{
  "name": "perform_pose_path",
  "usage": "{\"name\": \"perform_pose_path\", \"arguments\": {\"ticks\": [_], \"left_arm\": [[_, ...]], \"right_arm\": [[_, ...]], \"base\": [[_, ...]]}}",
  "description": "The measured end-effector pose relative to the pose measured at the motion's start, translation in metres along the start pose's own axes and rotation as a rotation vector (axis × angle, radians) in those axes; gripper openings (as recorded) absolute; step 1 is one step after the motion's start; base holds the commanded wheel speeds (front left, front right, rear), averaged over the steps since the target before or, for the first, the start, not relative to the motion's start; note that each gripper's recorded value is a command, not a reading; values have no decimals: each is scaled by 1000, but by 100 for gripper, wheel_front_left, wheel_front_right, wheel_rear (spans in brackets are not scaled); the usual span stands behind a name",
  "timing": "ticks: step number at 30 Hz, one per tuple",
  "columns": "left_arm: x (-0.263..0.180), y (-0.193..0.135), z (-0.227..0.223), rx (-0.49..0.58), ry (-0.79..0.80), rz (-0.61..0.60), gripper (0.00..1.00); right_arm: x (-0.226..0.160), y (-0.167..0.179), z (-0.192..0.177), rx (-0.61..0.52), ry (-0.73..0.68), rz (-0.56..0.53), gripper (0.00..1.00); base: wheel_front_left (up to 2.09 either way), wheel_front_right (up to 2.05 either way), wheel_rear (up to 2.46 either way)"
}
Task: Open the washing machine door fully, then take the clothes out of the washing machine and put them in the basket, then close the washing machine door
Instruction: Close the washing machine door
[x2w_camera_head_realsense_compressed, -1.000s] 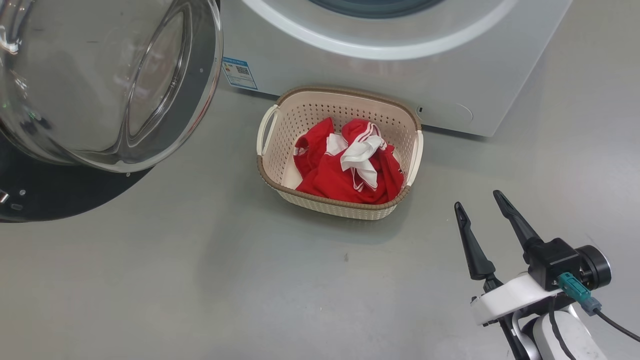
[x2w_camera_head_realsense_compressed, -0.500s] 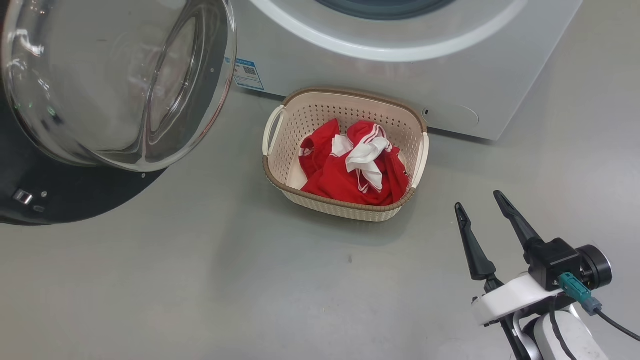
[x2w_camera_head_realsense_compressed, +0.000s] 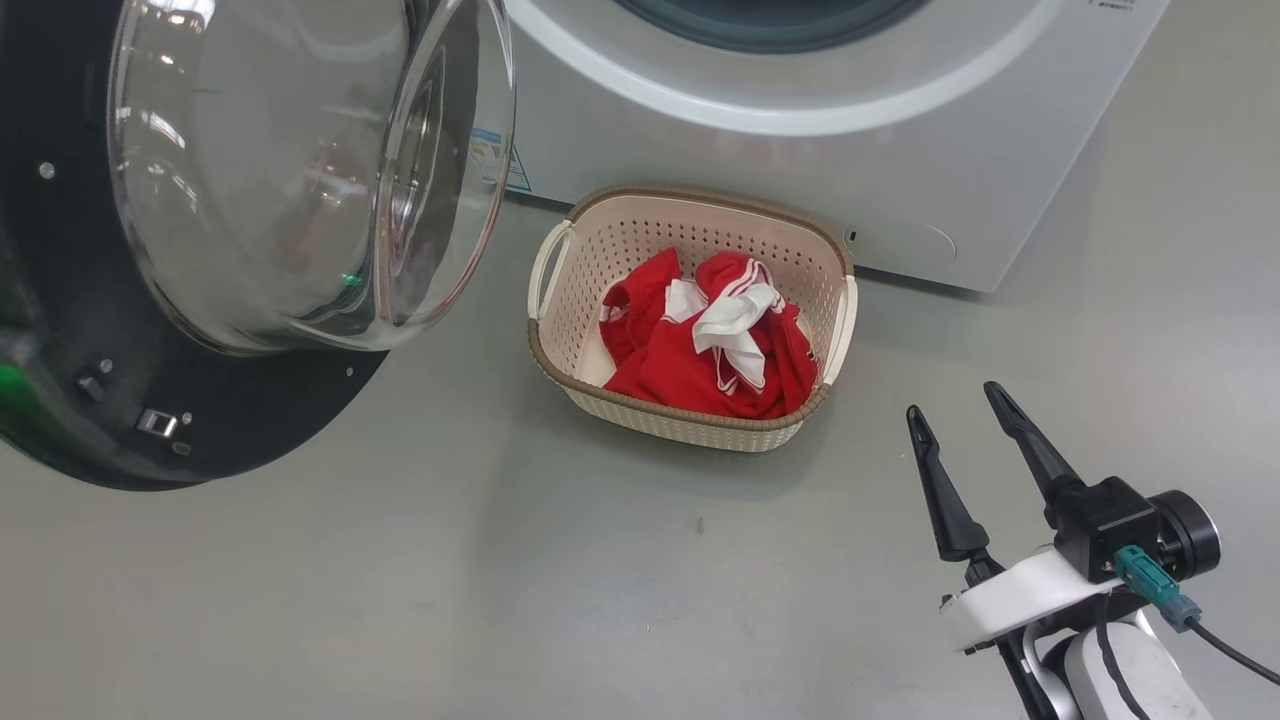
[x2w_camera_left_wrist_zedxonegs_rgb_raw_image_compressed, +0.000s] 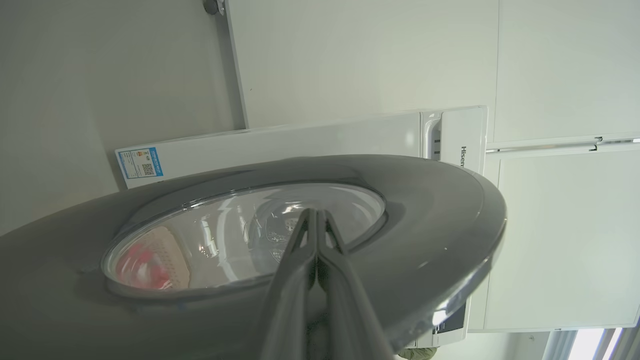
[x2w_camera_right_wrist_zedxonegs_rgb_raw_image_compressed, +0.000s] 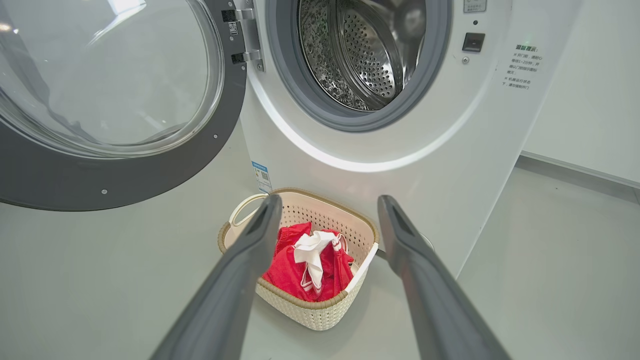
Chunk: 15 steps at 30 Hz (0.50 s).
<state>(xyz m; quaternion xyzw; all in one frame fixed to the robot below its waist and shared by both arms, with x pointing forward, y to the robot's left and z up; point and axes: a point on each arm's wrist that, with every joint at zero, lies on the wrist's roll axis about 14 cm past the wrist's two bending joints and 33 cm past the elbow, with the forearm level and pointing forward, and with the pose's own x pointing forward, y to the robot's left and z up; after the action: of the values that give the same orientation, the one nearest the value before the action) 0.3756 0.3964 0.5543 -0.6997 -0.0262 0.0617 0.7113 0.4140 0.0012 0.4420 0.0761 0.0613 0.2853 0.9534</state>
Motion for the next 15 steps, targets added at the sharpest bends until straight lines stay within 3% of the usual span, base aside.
{"name": "perform_pose_path", "arguments": {"ticks": [15], "left_arm": [[-2,-5,-56,20,270,-63,0]], "right_arm": [[-5,0,3,7,-6,-19,100]], "base": [[0,0,0]]}}
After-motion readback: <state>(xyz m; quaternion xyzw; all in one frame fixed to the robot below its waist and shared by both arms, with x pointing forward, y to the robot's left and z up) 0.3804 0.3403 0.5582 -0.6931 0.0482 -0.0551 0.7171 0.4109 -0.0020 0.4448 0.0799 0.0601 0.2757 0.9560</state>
